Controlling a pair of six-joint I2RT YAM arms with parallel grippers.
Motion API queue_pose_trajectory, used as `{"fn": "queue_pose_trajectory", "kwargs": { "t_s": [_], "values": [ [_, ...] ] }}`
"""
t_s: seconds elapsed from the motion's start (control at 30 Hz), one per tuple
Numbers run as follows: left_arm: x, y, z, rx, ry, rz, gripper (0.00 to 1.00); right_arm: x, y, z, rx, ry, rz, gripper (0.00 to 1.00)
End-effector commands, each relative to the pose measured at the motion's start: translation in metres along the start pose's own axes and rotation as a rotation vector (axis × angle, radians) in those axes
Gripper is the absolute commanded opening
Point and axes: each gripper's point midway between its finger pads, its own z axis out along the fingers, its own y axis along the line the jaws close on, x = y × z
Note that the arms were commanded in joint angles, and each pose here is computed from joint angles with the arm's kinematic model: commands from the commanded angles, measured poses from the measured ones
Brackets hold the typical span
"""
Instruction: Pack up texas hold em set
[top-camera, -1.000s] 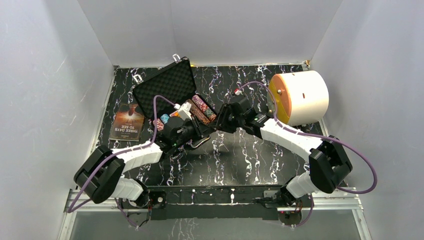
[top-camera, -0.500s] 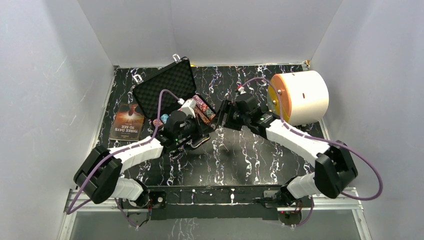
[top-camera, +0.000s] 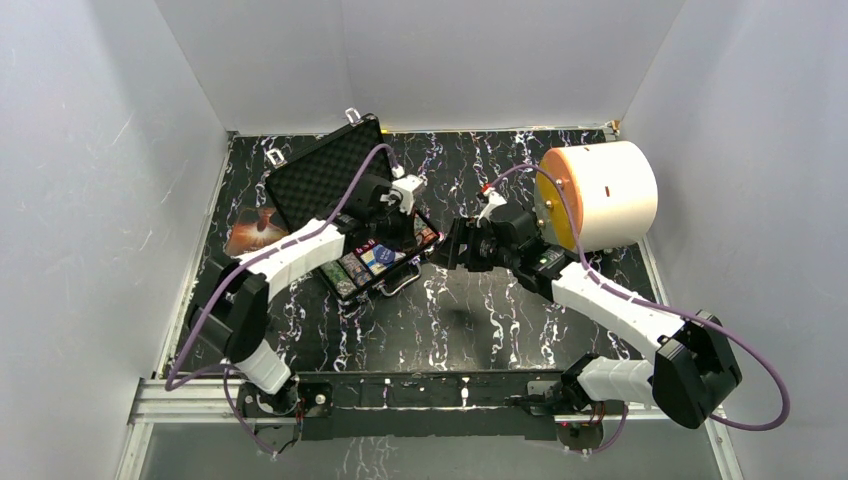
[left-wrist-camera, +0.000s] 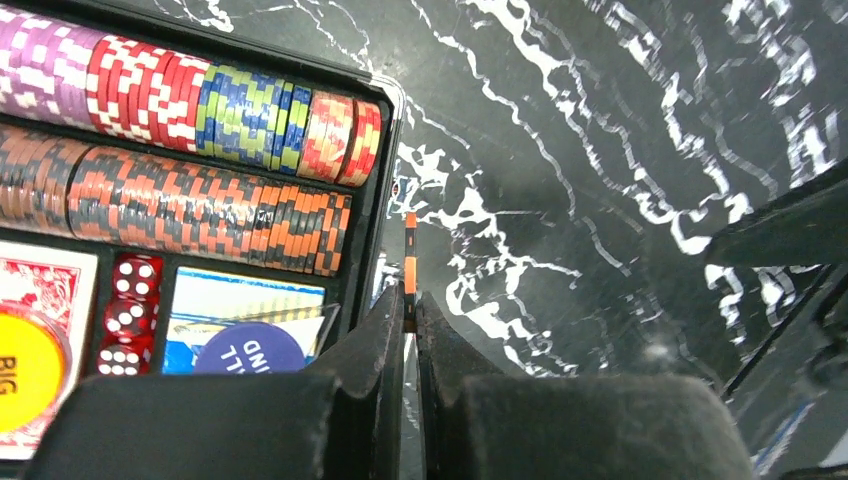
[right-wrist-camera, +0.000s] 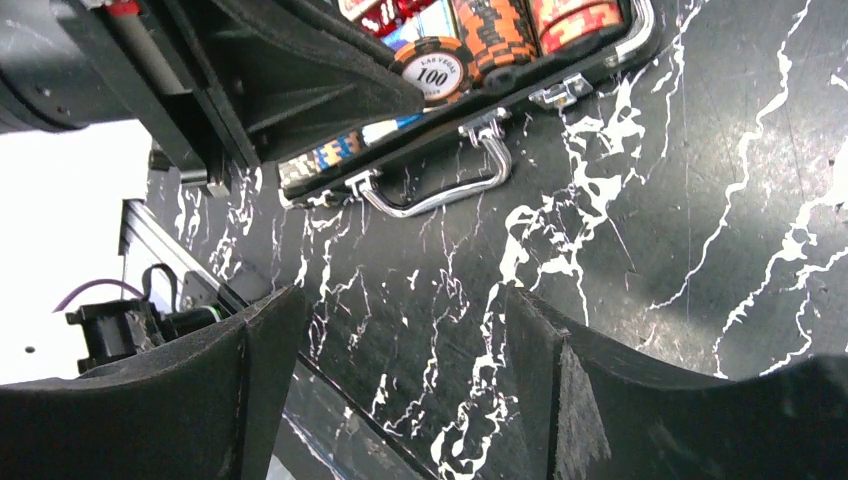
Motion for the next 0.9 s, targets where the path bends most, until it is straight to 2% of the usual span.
{"fn": "queue_pose_trajectory", "kwargs": {
  "t_s": [0.0, 0.1, 0.8, 0.83, 0.87],
  "values": [
    [0.021, 0.006, -0.003, 0.031, 0.179, 0.181, 0.00, -0.005, 0.010, -0.004, -0.054, -0.020, -0.035, 0.81],
    [0.025, 0.013, 0.003, 0.020, 0.229, 0.210, 0.00, -0.006, 0.008, -0.005, -0.038, -0.027, -0.031, 0.81],
    [0.018, 0.036, 0.026, -0.061, 0.278, 0.285, 0.00, -0.002, 0.002, 0.002, -0.013, -0.009, -0.012, 0.81],
    [0.020, 0.036, 0.028, -0.066, 0.285, 0.292, 0.02, -0.002, 0.002, 0.002, -0.013, -0.007, -0.011, 0.81],
    [0.022, 0.038, 0.029, -0.082, 0.295, 0.297, 0.10, -0.002, 0.002, 0.003, -0.014, -0.005, -0.012, 0.81]
  ]
}}
